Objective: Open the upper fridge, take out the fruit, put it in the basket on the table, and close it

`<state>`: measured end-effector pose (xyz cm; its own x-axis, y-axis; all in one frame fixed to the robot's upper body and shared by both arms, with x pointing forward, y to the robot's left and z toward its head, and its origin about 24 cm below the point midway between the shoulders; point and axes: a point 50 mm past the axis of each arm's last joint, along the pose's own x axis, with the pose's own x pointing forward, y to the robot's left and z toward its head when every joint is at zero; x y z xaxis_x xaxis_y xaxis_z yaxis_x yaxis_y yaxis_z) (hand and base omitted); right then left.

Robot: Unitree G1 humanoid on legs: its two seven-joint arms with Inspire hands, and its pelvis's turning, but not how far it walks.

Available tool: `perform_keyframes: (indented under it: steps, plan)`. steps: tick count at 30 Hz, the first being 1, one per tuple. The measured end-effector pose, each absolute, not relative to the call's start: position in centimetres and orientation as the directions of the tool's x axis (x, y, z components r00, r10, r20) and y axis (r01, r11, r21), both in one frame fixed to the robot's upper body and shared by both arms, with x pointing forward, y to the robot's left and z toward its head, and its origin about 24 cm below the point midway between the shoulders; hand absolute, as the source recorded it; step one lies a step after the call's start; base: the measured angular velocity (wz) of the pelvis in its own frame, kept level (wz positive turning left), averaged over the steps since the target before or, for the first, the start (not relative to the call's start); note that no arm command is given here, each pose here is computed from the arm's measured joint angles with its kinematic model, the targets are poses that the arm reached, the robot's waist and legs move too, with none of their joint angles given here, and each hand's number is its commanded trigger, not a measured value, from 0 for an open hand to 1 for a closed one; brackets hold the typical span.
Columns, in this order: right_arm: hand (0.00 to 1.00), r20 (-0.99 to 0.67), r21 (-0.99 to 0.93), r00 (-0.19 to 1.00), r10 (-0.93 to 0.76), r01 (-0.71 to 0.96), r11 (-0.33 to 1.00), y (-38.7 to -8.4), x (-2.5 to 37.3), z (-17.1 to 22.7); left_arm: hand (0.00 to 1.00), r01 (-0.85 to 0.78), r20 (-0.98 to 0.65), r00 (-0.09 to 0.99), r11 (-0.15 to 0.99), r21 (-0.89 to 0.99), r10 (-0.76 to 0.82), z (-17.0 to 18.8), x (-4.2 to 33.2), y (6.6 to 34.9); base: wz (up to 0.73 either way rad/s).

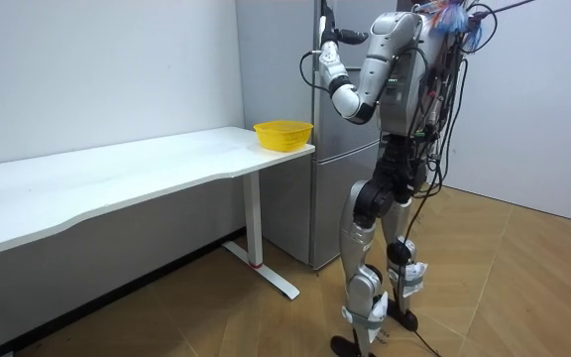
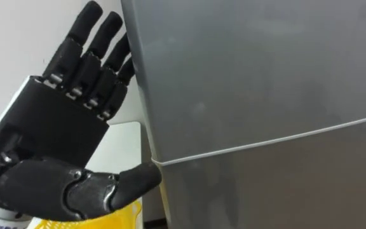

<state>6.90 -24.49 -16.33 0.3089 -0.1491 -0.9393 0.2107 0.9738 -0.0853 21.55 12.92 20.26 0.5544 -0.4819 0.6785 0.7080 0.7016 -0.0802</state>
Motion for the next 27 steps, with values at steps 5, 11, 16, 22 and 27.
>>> perform_keyframes:
  steps: [5, 11, 16, 22, 27]
  plan:
    - [0.00, -0.941, -0.084, 0.305, -0.147, 0.210, 0.974, -24.54, 6.88, -16.32, 0.00, 0.719, 0.675, 0.542, 0.692, -0.064, -0.500, 20.22, 21.50, 12.86, 0.00]
    - [0.00, -0.943, -0.082, 0.299, -0.144, 0.210, 0.974, -24.52, 6.85, -16.34, 0.00, 0.741, 0.669, 0.538, 0.666, -0.086, -0.513, 19.93, 21.45, 12.89, 0.00]
    - [0.00, -0.944, -0.075, 0.301, -0.135, 0.203, 0.976, -24.50, 7.14, -16.31, 0.00, 0.745, 0.657, 0.539, 0.662, -0.080, -0.527, 19.67, 21.36, 12.88, 0.00]
    - [0.00, -0.947, -0.073, 0.293, -0.132, 0.204, 0.976, -24.50, 7.16, -16.31, 0.00, 0.758, 0.655, 0.523, 0.649, -0.064, -0.546, 19.62, 21.29, 12.82, 0.00]
    - [0.00, -0.945, -0.073, 0.299, -0.132, 0.202, 0.977, -24.53, 7.32, -16.26, 0.54, 0.765, 0.654, 0.513, 0.642, -0.054, -0.556, 19.62, 21.24, 12.79, 0.00]
